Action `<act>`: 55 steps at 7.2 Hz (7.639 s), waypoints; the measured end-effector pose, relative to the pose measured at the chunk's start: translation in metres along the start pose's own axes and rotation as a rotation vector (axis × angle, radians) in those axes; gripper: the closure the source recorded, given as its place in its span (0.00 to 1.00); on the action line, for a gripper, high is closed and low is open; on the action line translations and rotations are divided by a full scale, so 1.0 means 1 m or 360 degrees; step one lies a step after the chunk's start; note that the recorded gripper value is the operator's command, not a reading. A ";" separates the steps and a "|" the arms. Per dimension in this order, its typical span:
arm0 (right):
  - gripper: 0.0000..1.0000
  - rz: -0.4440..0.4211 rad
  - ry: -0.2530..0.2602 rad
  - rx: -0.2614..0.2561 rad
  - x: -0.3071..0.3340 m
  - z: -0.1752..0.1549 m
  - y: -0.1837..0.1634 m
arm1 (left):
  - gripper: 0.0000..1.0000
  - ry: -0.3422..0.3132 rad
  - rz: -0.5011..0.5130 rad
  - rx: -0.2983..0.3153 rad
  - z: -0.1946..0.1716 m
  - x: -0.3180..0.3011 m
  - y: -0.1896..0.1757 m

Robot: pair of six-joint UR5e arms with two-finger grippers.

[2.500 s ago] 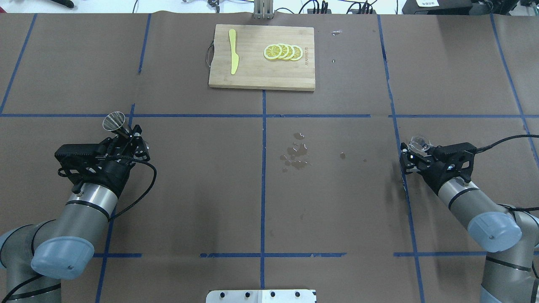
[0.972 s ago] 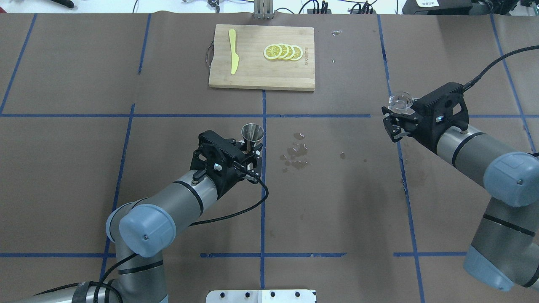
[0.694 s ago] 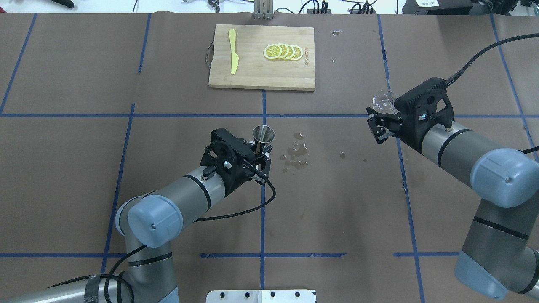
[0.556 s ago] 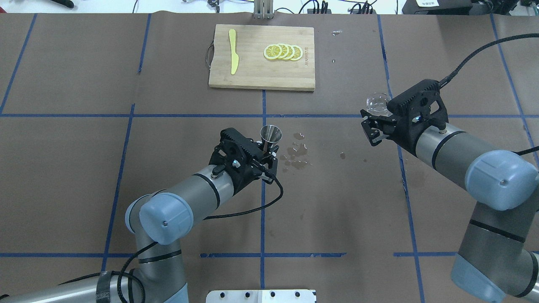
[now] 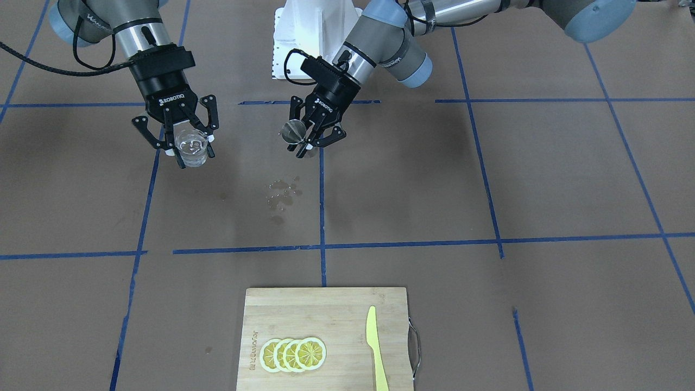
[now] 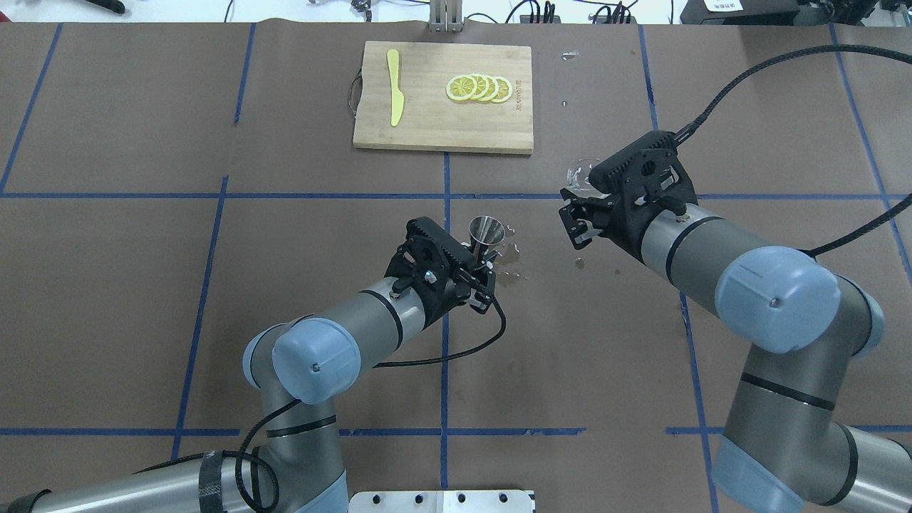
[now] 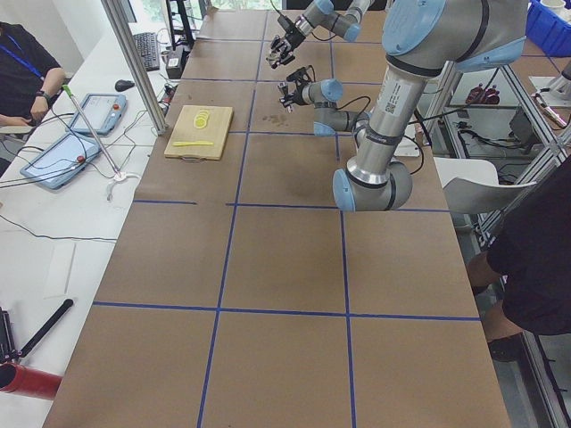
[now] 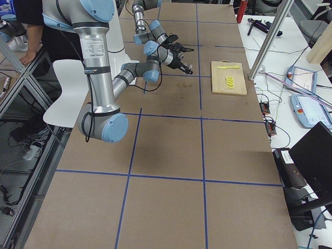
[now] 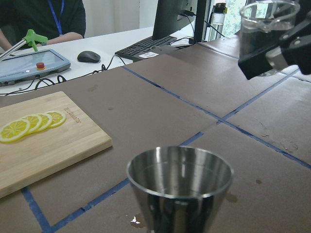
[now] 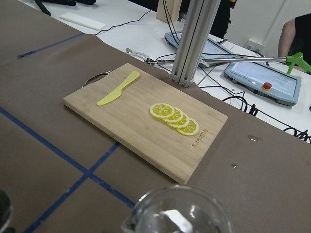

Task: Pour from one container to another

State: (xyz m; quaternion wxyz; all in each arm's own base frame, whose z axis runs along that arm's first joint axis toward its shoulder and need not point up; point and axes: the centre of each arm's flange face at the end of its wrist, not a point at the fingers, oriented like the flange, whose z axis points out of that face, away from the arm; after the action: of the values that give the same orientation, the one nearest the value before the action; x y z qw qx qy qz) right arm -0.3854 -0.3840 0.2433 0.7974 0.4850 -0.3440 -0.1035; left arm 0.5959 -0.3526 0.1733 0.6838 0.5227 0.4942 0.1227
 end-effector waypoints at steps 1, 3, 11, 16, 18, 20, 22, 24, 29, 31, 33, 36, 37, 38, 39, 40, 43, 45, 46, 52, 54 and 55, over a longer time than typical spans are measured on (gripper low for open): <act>1.00 -0.0005 -0.0007 -0.0005 -0.016 0.000 -0.010 | 1.00 0.0008 -0.0001 0.0000 0.003 0.001 0.000; 1.00 -0.0017 -0.0011 -0.0001 -0.037 -0.001 -0.016 | 1.00 0.0022 -0.0004 0.0000 0.004 0.003 0.001; 1.00 -0.0260 0.0040 -0.0002 -0.053 -0.003 -0.009 | 1.00 0.0045 -0.0005 -0.0009 0.006 -0.003 -0.004; 1.00 -0.0477 0.0108 0.0042 -0.077 -0.008 -0.004 | 1.00 0.0054 -0.0010 0.0004 0.006 -0.004 -0.005; 1.00 -0.0583 0.0144 0.0039 -0.078 -0.007 -0.003 | 1.00 0.0056 -0.0009 0.0002 0.006 -0.004 -0.004; 1.00 -0.0688 0.0170 0.0053 -0.085 -0.009 -0.016 | 1.00 0.0058 -0.0009 -0.0002 0.006 -0.004 -0.003; 1.00 -0.0749 0.0186 0.0050 -0.092 -0.011 -0.030 | 1.00 0.0058 -0.0009 -0.0003 0.007 -0.004 -0.003; 1.00 -0.0829 0.0221 0.0049 -0.091 -0.010 -0.035 | 1.00 0.0059 -0.0009 -0.0002 0.006 -0.004 -0.003; 1.00 -0.1084 0.0346 0.0011 -0.085 -0.008 -0.036 | 1.00 0.0079 -0.0016 0.0010 0.005 -0.003 -0.003; 1.00 -0.1171 0.0364 0.0006 -0.085 -0.009 -0.038 | 1.00 0.0078 -0.0014 0.0006 0.006 -0.004 -0.001; 1.00 -0.1196 0.0365 0.0022 -0.086 -0.013 -0.044 | 1.00 0.0077 -0.0014 0.0005 0.007 -0.004 -0.001; 1.00 -0.1247 0.0368 0.0038 -0.089 -0.016 -0.052 | 1.00 0.0080 -0.0017 0.0015 0.007 -0.006 -0.002; 1.00 -0.1260 0.0369 0.0036 -0.089 -0.015 -0.052 | 1.00 0.0080 -0.0017 0.0017 0.007 -0.006 -0.003; 1.00 -0.1266 0.0370 0.0035 -0.088 -0.015 -0.052 | 1.00 0.0079 -0.0017 0.0017 0.007 -0.006 -0.003; 1.00 -0.1253 0.0370 0.0044 -0.088 -0.016 -0.053 | 1.00 0.0079 -0.0017 0.0017 0.007 -0.006 -0.003; 1.00 -0.1200 0.0365 0.0058 -0.088 -0.016 -0.054 | 1.00 0.0080 -0.0018 0.0019 0.007 -0.007 -0.003; 1.00 -0.0868 0.0346 0.0103 -0.087 -0.017 -0.055 | 1.00 0.0093 -0.0025 0.0041 0.005 -0.010 -0.006; 1.00 -0.0656 0.0339 0.0131 -0.084 -0.018 -0.058 | 1.00 0.0110 -0.0035 0.0075 0.003 -0.015 -0.010; 1.00 -0.0525 0.0333 0.0150 -0.081 -0.021 -0.059 | 1.00 0.0122 -0.0047 0.0107 0.000 -0.018 -0.012; 1.00 0.0149 0.0360 0.0114 0.015 -0.042 -0.043 | 1.00 0.0002 -0.0221 0.0182 -0.014 -0.086 -0.023; 1.00 0.0243 0.0362 0.0011 0.081 -0.043 -0.031 | 1.00 -0.0065 -0.0221 0.0219 -0.038 -0.120 -0.029; 1.00 0.0283 0.0341 0.0004 0.114 -0.045 -0.012 | 1.00 -0.0112 -0.0219 0.0236 -0.053 -0.137 -0.027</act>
State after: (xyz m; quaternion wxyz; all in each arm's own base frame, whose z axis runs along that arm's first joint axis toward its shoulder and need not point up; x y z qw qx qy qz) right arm -0.2695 -0.4155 0.2715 0.8349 0.4619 -0.2987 0.0205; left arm 0.4776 -0.4265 0.2275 0.6671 0.5405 0.5123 0.0202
